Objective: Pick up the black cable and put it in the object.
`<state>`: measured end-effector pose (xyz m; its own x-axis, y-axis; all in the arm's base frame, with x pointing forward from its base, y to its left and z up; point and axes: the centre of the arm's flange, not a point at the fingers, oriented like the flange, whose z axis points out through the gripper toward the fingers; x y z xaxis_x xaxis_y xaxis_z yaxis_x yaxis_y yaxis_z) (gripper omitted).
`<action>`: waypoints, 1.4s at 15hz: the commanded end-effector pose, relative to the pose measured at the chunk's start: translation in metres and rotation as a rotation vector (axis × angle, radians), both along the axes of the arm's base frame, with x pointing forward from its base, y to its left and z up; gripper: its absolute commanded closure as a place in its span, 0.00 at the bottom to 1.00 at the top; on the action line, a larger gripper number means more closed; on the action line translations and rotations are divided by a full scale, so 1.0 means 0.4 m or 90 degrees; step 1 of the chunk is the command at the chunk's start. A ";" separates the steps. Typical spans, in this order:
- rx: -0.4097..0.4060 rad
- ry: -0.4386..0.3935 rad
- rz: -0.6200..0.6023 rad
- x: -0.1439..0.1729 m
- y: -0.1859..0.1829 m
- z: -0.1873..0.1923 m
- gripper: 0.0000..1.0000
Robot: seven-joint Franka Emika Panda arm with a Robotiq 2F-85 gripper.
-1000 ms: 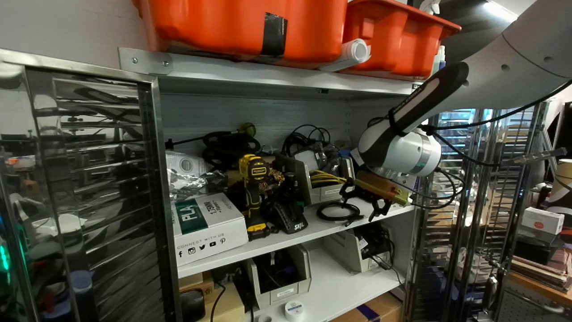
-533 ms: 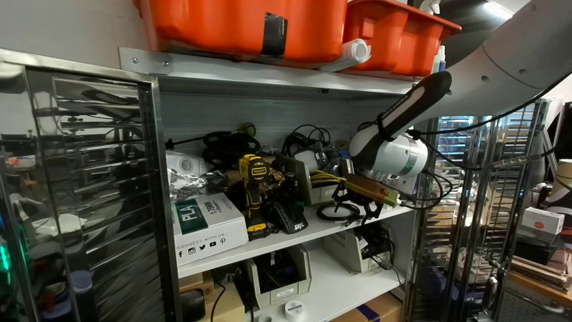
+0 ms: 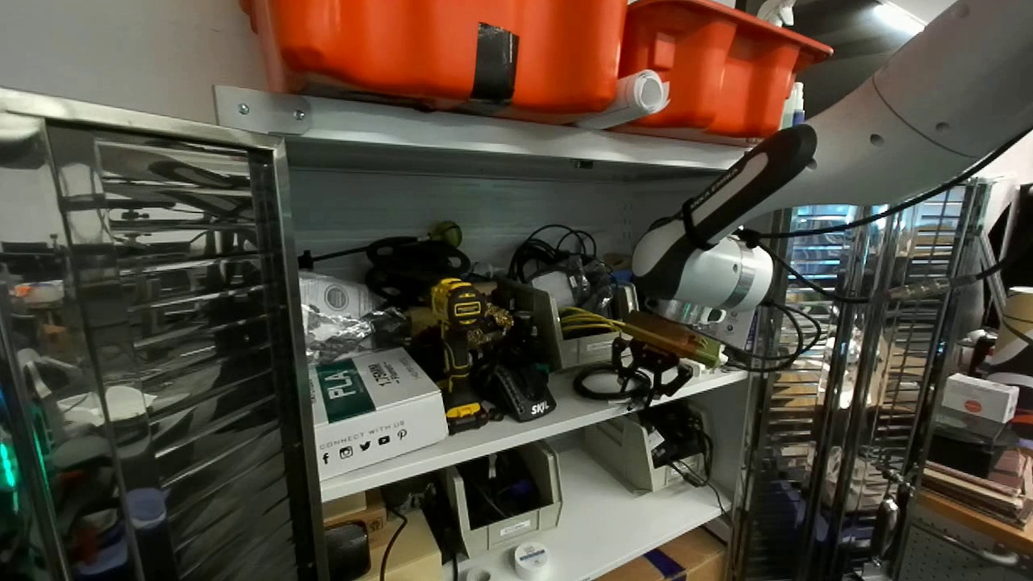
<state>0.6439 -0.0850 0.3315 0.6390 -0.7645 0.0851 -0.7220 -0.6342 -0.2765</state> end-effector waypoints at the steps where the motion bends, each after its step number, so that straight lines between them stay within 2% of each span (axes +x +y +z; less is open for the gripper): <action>1: 0.004 0.017 0.001 -0.013 0.021 0.043 0.88; 2: 0.007 0.026 0.001 -0.025 0.024 0.045 0.98; 3: 0.008 0.033 0.002 -0.032 0.026 0.046 0.99; 4: 0.005 0.043 0.005 -0.041 0.032 0.045 0.95; 11: -0.029 0.024 0.049 -0.131 0.050 0.073 0.95; 13: -0.035 0.002 0.060 -0.159 0.054 0.094 0.95; 15: -0.054 -0.042 0.074 -0.176 0.049 0.122 0.95; 21: -0.101 -0.140 0.099 -0.199 0.046 0.181 0.95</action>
<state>0.5792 -0.0710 0.3873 0.7062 -0.6591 0.2585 -0.5990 -0.7509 -0.2781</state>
